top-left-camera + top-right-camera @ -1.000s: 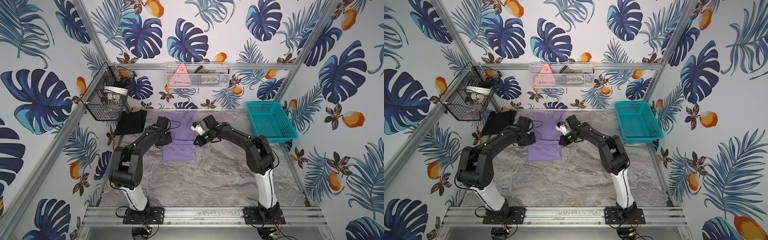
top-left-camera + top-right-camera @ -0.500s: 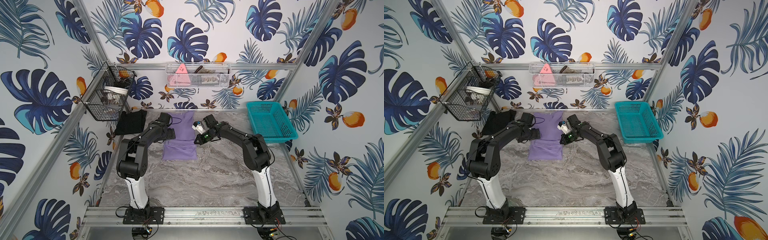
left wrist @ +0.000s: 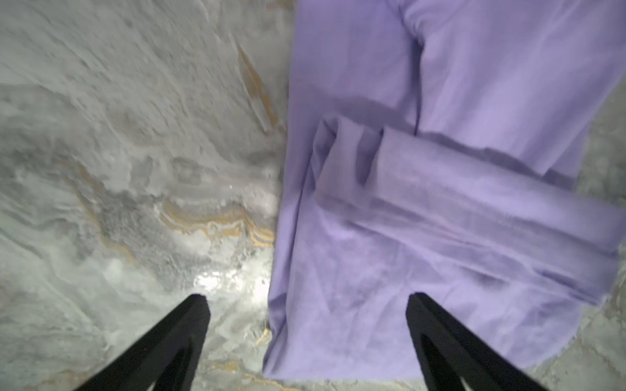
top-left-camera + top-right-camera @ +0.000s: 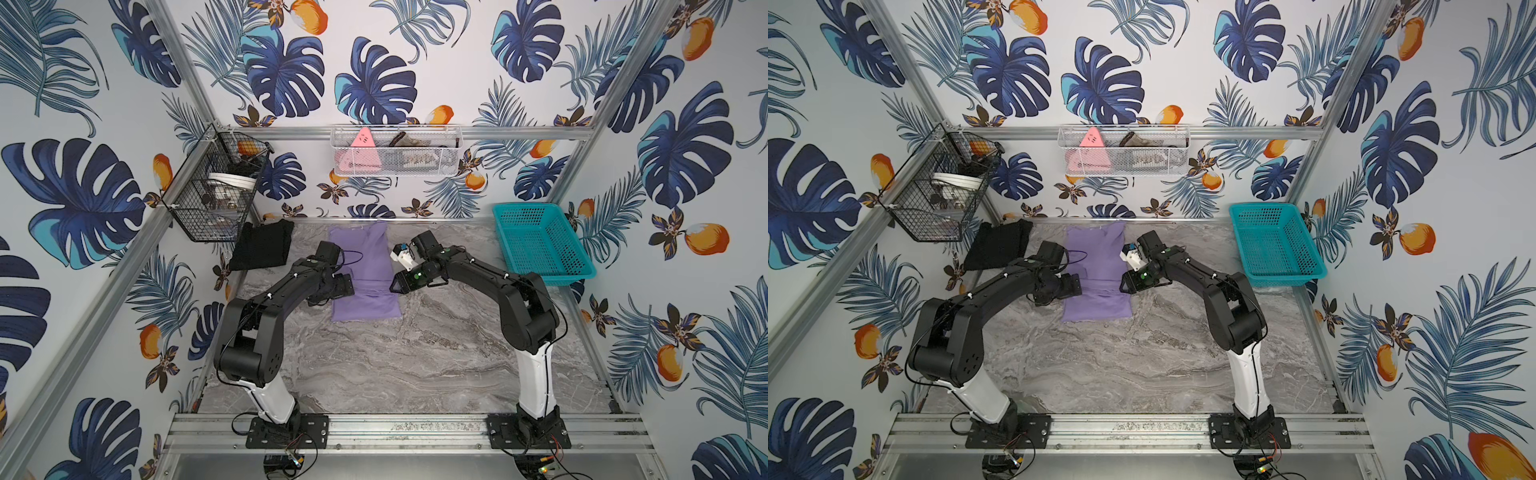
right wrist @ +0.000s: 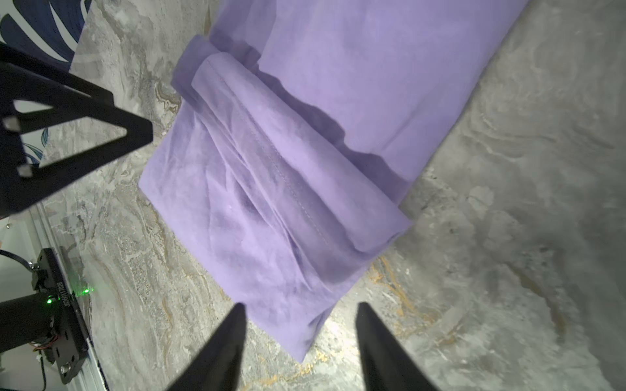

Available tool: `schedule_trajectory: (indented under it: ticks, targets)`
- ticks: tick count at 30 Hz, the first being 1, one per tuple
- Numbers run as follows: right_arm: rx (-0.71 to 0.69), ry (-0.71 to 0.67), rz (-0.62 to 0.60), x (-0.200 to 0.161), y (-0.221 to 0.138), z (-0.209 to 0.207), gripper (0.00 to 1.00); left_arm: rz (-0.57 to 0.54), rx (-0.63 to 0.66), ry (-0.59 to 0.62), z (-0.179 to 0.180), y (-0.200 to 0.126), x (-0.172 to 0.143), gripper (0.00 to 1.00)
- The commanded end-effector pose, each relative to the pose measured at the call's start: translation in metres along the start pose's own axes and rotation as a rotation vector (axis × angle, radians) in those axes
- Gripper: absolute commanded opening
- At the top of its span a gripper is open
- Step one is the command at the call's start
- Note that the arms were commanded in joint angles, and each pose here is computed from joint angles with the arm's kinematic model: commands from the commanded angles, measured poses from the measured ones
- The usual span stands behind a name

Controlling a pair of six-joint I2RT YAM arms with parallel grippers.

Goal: Fold and stack t-shirts
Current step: Fold the T-shirt.

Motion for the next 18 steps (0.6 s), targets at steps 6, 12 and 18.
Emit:
schedule_trajectory:
  ticks: [6,12,18]
  targets:
    - [0.028,-0.009,0.055,-0.013,0.018,0.026,0.00,0.002,-0.034,-0.017,-0.005,0.002,-0.017,0.00]
    - [0.058,-0.021,0.098,-0.015,0.037,0.029,0.00,-0.018,-0.016,-0.005,-0.004,0.002,-0.010,0.00]
    - [0.072,-0.023,0.128,-0.019,0.051,0.029,0.00,-0.002,-0.002,0.000,-0.003,0.015,-0.011,0.00]
Point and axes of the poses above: each gripper's point midway between its finger pads, its own y axis out along the fingers, its own z axis along the line the jaws close on, x = y × z, the point moved 5 cm from there along -y, back along the fingers, and after that the axes turned 12 degrees about y, right-handed, at the moved point
